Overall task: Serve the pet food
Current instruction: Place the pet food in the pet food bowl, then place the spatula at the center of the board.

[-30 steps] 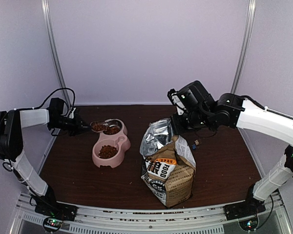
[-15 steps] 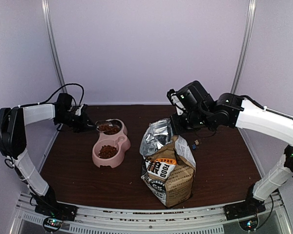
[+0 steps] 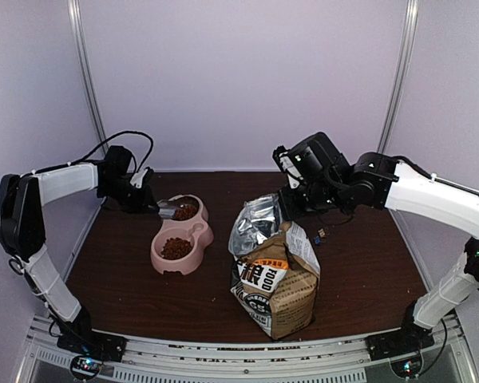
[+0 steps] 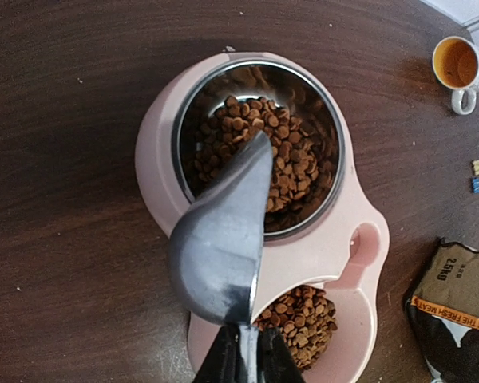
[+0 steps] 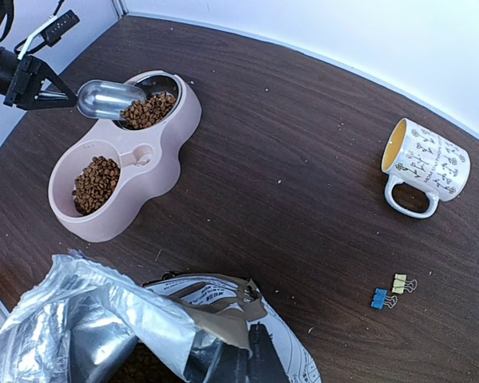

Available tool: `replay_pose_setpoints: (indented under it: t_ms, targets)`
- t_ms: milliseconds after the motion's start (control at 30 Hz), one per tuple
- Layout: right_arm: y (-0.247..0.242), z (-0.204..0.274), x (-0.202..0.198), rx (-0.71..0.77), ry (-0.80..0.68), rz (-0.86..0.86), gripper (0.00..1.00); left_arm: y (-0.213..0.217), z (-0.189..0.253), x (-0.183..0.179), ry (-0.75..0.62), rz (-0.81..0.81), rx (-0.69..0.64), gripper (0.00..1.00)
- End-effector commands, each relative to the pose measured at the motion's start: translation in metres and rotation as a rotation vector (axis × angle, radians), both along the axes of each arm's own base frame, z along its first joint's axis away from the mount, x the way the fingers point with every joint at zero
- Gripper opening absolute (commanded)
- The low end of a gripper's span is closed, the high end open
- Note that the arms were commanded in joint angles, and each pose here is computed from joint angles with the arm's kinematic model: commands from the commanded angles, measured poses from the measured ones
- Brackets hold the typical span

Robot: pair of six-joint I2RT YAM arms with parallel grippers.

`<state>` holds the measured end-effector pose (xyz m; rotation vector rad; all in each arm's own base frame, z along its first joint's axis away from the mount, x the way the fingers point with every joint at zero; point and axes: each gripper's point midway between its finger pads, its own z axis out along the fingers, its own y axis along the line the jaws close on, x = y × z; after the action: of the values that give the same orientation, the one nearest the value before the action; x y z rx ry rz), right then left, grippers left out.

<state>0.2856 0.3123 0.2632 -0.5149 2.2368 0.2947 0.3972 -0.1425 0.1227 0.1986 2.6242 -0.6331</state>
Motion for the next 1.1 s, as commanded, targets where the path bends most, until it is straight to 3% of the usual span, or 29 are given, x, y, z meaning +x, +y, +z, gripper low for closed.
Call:
replay_pose_setpoints:
  t_ms: [0,367,667,867,1067]
  targets:
    - [-0.005,0.017,0.019,0.028,-0.065,-0.068,0.0,0.004,0.028,0.006,-0.134,-0.042,0.133,0.0]
    - [-0.004,0.014,0.018,0.036,-0.057,-0.071,0.0,0.003,0.069,0.001,-0.344,-0.061,0.268,0.0]
    - [-0.005,0.014,0.017,0.038,-0.057,-0.073,0.0,0.001,0.08,-0.002,-0.375,-0.047,0.269,0.0]
    - [-0.006,0.016,0.018,0.04,-0.064,-0.075,0.0,0.022,0.113,-0.022,-0.451,0.194,0.16,0.0]
    - [-0.009,0.016,0.017,0.031,-0.068,-0.073,0.0,0.058,0.093,-0.052,-0.467,0.492,0.017,0.0]
